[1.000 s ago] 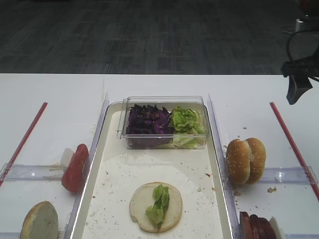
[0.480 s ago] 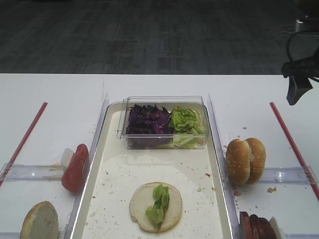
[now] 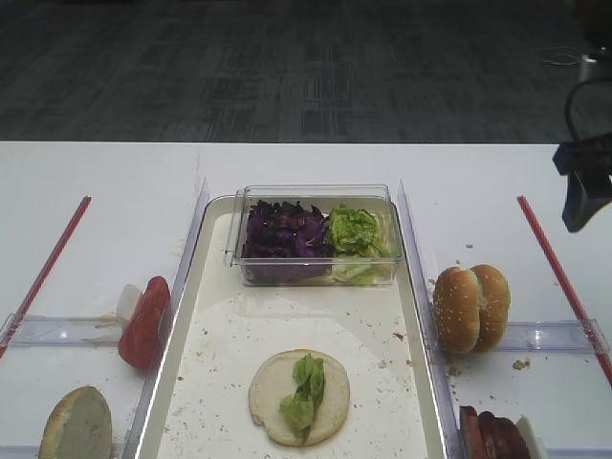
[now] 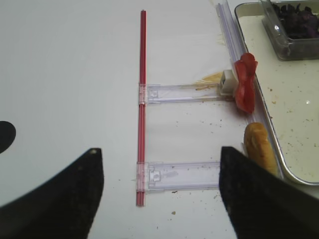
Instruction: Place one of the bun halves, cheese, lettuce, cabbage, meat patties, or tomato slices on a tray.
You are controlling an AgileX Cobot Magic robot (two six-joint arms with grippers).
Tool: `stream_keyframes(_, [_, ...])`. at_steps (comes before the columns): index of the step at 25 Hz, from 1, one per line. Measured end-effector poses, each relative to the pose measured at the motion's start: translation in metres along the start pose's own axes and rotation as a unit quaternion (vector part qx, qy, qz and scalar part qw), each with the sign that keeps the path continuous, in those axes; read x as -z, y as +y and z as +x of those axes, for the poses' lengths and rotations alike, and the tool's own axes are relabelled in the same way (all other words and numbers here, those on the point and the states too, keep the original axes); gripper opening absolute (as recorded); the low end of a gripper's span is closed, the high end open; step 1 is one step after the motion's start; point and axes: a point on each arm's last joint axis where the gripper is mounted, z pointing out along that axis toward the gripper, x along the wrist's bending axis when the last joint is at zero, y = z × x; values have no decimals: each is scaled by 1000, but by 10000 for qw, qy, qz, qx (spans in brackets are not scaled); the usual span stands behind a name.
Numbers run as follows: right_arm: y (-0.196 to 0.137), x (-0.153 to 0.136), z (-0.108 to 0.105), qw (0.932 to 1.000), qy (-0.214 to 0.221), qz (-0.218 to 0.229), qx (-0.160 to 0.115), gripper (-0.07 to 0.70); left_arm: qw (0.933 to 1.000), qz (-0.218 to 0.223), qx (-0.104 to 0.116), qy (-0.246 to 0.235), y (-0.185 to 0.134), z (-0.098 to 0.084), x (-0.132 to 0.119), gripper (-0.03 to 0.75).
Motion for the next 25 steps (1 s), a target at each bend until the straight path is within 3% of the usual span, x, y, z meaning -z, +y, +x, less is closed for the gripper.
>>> stream_keyframes(6, [-83, 3, 5, 10000, 6, 74, 30, 613, 10000, 0, 0, 0, 0, 0, 0, 488])
stream_keyframes(16, [-190, 34, 13, 9971, -163, -728, 133, 613, 10000, 0, 0, 0, 0, 0, 0, 488])
stream_keyframes(20, [-220, 44, 11, 9892, -432, -1389, 180, 613, 10000, 0, 0, 0, 0, 0, 0, 488])
stream_keyframes(25, [-247, 57, 14, 9711, -508, -2327, 162, 613, 10000, 0, 0, 0, 0, 0, 0, 488])
